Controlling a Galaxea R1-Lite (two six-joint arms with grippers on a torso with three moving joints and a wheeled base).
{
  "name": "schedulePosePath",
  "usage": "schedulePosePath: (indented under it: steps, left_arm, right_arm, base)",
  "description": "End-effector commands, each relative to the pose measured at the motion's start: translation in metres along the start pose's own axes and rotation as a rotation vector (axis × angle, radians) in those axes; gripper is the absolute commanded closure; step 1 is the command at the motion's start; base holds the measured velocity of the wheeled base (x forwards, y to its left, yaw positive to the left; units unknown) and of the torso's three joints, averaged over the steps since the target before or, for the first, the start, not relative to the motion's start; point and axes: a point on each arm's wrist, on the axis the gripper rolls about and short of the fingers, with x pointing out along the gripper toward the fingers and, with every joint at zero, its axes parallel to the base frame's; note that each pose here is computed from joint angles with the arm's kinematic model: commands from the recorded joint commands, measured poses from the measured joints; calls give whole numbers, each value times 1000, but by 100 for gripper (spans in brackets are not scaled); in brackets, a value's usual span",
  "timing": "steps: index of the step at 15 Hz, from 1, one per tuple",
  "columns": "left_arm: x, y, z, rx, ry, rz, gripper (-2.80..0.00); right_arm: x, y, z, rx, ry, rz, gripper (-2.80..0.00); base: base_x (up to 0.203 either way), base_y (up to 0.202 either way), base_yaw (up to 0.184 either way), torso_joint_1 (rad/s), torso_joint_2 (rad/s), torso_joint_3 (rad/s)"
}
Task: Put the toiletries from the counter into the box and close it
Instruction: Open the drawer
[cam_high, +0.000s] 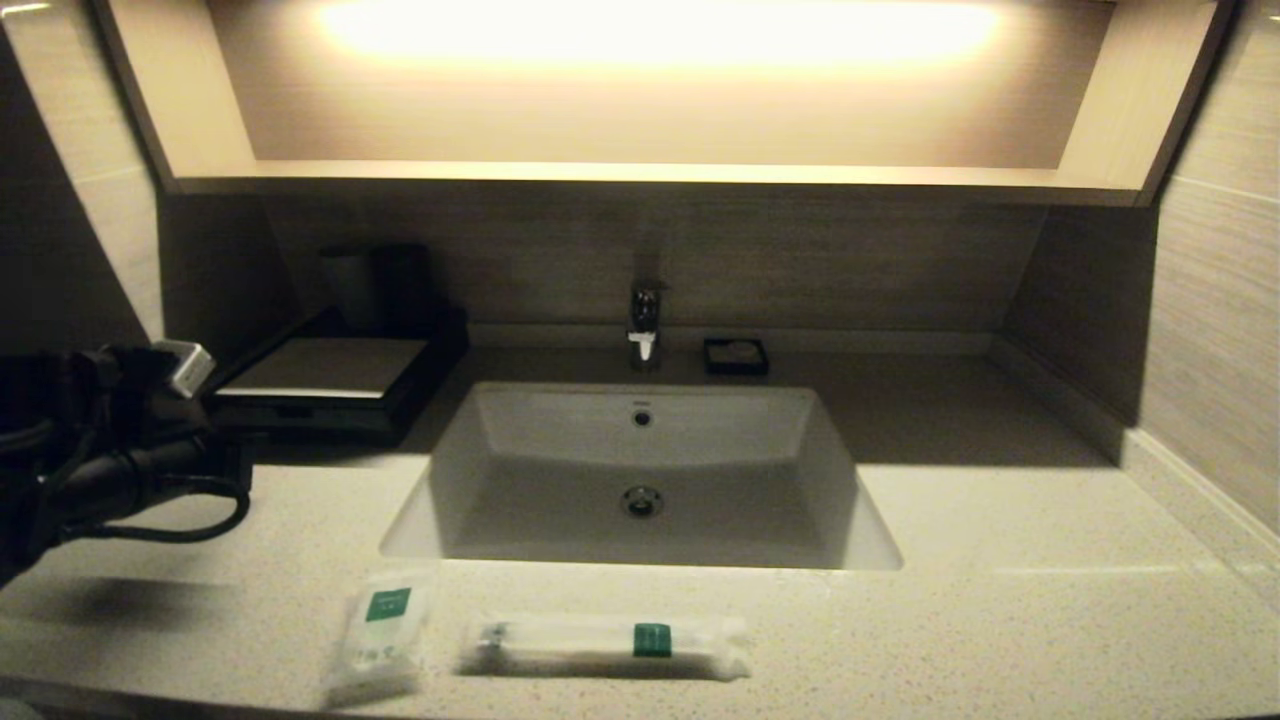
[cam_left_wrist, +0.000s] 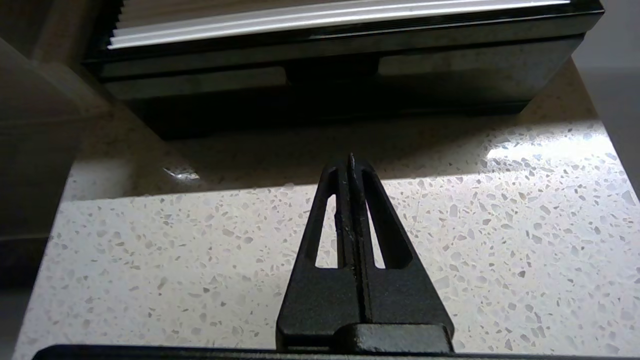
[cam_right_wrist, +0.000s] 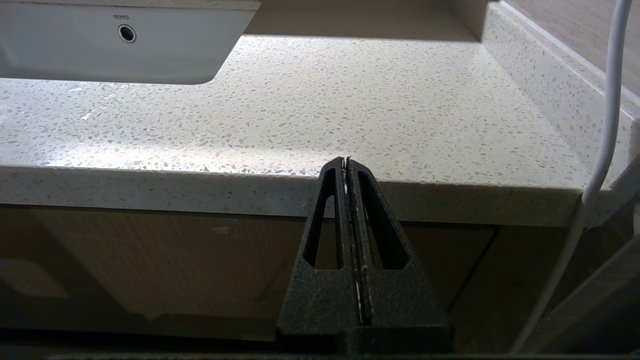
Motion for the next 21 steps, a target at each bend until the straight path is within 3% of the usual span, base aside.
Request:
schedulePosePath:
  steps: [1,21]
  left_arm:
    - [2,0,0,-3,-7,-2,0]
    - [17,-9,5,-24,-44,50,0]
  right_arm:
    - [0,0,0,-1,2,1,0]
    - [0,0,0,-1,1,1,0]
  base:
    - [0,0,0,0,0,0]
    - [0,0,0,0,0,0]
